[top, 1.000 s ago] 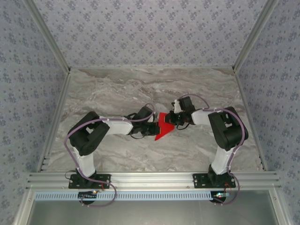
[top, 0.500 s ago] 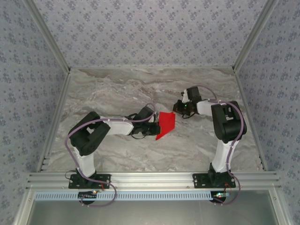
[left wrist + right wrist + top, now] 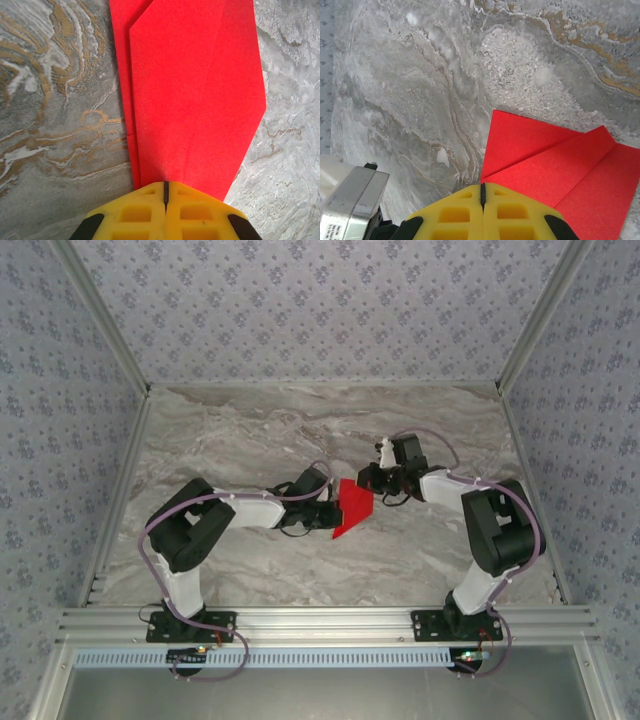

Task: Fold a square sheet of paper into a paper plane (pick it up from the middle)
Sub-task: Fourth fold the wing at the center of the table.

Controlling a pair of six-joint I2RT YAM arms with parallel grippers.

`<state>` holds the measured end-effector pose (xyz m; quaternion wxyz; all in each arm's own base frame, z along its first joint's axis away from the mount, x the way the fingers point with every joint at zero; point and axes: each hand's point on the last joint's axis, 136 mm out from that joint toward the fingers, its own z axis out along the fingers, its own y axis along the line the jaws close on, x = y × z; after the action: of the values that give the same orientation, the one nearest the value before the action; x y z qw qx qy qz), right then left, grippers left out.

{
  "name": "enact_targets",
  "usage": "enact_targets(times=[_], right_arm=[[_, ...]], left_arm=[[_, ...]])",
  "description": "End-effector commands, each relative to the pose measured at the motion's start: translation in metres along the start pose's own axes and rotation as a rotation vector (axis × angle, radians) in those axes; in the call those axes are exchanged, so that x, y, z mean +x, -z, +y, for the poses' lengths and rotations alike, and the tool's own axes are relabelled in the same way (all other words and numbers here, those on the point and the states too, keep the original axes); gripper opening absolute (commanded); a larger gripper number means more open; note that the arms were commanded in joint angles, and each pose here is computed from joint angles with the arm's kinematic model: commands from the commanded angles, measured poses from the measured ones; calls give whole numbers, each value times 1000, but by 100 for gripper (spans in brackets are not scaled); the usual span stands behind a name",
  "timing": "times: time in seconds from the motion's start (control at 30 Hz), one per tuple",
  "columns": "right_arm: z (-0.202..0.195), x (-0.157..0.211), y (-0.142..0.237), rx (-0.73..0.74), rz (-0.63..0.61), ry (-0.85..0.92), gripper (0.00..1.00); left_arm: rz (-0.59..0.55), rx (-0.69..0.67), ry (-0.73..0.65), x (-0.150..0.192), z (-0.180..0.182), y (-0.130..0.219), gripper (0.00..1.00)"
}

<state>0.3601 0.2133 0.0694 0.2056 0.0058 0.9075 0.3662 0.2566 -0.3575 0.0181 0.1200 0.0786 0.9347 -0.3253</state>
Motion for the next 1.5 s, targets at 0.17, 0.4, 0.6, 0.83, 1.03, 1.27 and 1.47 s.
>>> enact_targets(times=[0.17,0.4,0.6,0.83,1.03,1.27,1.47], right_arm=[[-40,-10,-20,59,11,-95,4],[-71,-23,-21,130,-12,-133,3],[-95,-42,-18,175,-45,-191,3],[-63,-50,-2,103,-73,-159,4],[-21,-13,8,56,-39,-105,4],[7,35,-18,9,78,-107,4],[-8,56,-34,40,144,-143,3]], left_arm=[[246,-260,67,81,74,-2,0],[254,-263,71,85,76,-1,0],[260,-265,71,86,76,-1,0],[252,-259,68,83,73,-2,0],[239,-247,65,78,69,-2,0],[220,-226,56,72,62,-1,0],[181,-173,44,58,43,3,0]])
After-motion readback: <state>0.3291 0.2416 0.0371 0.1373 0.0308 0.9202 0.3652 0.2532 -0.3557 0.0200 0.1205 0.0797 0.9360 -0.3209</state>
